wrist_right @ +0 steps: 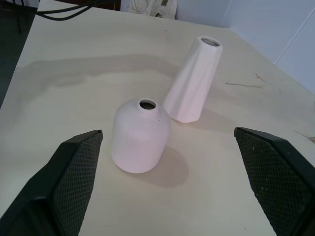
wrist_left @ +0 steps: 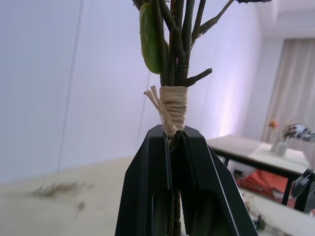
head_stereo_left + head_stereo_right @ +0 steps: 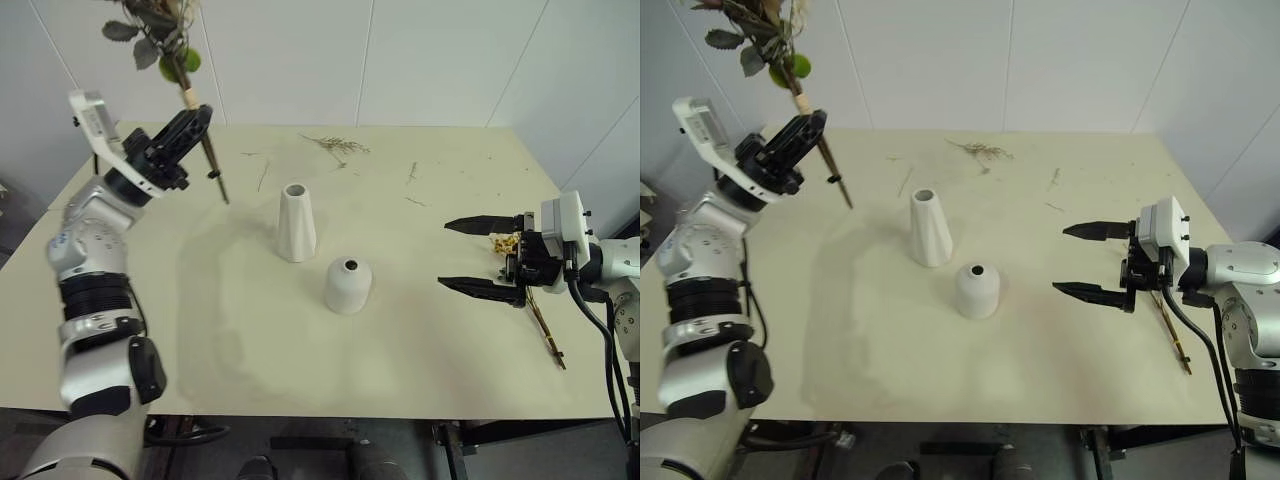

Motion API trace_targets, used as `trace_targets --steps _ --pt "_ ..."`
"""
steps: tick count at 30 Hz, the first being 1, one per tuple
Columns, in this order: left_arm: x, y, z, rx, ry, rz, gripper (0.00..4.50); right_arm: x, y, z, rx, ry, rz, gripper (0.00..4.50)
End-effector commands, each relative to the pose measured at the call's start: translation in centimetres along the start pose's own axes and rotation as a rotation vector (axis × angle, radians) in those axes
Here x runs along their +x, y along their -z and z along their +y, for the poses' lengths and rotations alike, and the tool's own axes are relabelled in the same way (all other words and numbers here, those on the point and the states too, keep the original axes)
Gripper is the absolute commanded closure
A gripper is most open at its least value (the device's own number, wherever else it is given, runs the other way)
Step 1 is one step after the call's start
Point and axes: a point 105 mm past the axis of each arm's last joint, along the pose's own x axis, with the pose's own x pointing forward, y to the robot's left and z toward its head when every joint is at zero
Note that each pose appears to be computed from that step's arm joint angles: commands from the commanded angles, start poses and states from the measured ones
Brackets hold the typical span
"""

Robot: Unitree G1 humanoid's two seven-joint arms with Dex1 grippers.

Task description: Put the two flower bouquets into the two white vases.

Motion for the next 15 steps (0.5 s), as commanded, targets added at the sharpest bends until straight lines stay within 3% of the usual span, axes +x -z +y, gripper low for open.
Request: trace_targets --steps 1,8,15 --pt "1.4 -1.9 0.2 0.073 -0.024 -0.156 4.50 -0.3 -1.1 -0.3 -0.048 0.031 -0.025 0.00" --pt "3.8 0.1 0.9 0.058 -0.055 -0.212 4.50 -0.1 -1.1 0.1 -0.039 0.047 -0.032 0.00" --pt "5.7 1.9 -0.2 0.002 0.025 -0.187 4.50 0.2 -1.0 0.3 -0.033 0.073 -0.040 0.00"
